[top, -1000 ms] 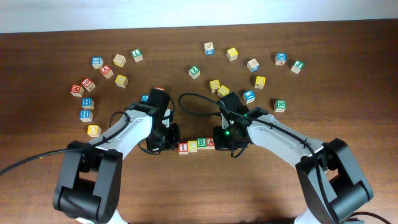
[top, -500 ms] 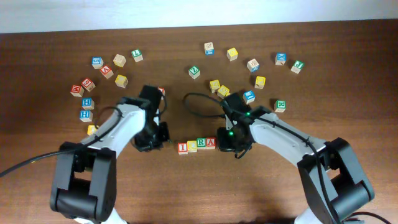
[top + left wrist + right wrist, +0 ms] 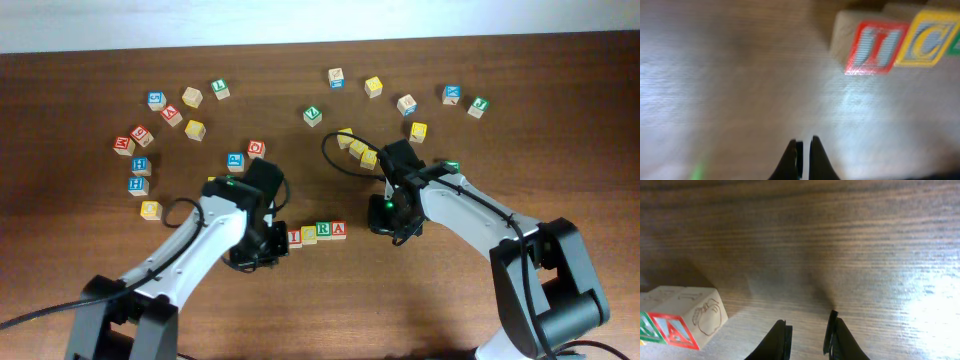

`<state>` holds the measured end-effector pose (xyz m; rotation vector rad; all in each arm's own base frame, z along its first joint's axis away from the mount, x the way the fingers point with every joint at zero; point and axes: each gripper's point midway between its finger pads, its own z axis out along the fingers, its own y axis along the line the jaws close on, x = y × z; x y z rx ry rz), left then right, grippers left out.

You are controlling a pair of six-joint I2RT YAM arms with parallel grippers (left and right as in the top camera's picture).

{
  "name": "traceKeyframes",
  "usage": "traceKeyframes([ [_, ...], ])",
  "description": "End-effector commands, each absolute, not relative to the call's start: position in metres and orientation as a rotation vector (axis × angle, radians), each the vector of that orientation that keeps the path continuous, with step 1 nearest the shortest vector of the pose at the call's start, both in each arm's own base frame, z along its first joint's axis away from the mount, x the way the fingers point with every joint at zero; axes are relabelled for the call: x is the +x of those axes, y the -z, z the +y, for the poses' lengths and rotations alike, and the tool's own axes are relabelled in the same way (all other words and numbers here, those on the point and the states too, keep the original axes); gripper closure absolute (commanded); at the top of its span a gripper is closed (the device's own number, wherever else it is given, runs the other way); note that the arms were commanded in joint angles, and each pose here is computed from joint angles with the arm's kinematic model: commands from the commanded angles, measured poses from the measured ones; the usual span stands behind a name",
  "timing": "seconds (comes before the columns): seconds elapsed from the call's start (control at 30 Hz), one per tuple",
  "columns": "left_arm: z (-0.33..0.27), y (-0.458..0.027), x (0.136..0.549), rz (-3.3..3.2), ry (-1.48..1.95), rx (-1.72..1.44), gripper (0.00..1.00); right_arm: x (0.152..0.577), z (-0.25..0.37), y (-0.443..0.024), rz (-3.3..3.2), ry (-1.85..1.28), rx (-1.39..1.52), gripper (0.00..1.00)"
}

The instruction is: Spell out ICRA

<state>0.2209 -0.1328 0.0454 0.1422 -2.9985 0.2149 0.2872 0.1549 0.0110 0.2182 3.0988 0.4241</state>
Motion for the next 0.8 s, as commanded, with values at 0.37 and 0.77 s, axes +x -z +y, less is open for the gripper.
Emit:
traceKeyframes([
  [0.37, -0.164, -0.005, 0.238, -3.238, -0.184, 0.155, 1.0, 0.298, 0.14, -0.008, 3.054, -0.294, 0.25, 0.78],
  [0.77, -0.166, 0.015, 0.237, -3.211, -0.139, 0.14, 1.0, 0.298, 0.14, -0.008, 3.054, -0.294, 0.249, 0.77],
])
